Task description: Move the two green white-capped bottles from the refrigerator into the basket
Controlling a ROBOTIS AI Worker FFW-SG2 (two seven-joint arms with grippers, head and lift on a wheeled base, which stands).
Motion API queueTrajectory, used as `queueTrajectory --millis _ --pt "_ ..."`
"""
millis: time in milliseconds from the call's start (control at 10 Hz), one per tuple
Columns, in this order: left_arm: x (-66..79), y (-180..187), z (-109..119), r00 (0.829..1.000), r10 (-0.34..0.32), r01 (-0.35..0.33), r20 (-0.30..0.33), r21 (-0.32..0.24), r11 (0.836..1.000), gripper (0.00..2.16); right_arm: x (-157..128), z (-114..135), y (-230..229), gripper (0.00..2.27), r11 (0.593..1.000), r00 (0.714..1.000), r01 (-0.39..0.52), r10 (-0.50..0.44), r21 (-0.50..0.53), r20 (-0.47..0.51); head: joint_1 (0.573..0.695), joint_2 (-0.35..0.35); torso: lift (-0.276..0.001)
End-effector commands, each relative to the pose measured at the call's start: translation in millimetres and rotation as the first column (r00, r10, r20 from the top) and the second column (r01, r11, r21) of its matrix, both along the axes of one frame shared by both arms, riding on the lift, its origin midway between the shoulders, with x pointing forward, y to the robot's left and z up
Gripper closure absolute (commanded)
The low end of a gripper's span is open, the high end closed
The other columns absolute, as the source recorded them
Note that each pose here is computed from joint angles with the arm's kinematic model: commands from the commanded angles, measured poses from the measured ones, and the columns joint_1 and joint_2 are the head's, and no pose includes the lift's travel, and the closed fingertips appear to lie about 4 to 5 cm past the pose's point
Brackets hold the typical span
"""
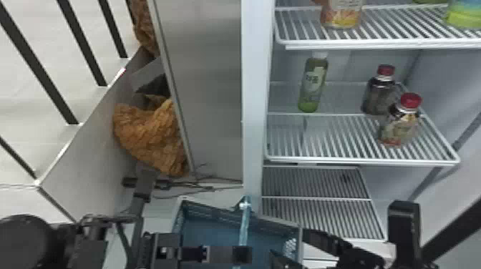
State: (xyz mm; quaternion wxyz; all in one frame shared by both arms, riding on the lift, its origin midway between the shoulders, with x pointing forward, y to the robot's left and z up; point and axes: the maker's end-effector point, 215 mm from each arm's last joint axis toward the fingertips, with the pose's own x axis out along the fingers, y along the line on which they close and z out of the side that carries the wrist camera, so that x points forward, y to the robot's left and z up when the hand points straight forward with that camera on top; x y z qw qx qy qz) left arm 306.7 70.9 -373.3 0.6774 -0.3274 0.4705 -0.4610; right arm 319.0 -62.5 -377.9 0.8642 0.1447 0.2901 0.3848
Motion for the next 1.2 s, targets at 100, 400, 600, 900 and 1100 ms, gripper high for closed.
queueTrajectory --millis 100,400,600,900,1100 --pt "-1.1 0 -1 1.000 -0.001 0.001 -0.003 0.000 1.000 1.19 27 14 -34 0.11 0.995 0.992 0.087 -0.083 -0.047 0.092 0.695 0.005 -0.263" --pt "-2.1 -2 -1 1.000 -0.005 0.005 -0.004 -0.001 1.000 1.19 65 49 -76 0.11 0.973 0.945 0.219 -0.193 -0.070 0.265 0.695 -0.082 -0.263" --pt "-2.9 -2 -1 1.000 -0.004 0.004 -0.006 -0.004 1.000 1.19 96 78 -94 0.09 0.951 0.870 0.308 -0.269 -0.031 0.414 0.695 -0.118 -0.263" --pt "-3.2 0 0 1.000 0.001 -0.001 -0.008 -0.010 1.000 1.19 132 99 -96 0.08 0.933 0.781 0.358 -0.322 0.039 0.535 0.695 -0.142 -0.263" --pt "-3.6 -3 2 1.000 -0.007 0.007 -0.006 -0.013 1.000 1.19 156 120 -97 0.05 0.912 0.693 0.402 -0.359 0.079 0.625 0.695 -0.137 -0.263"
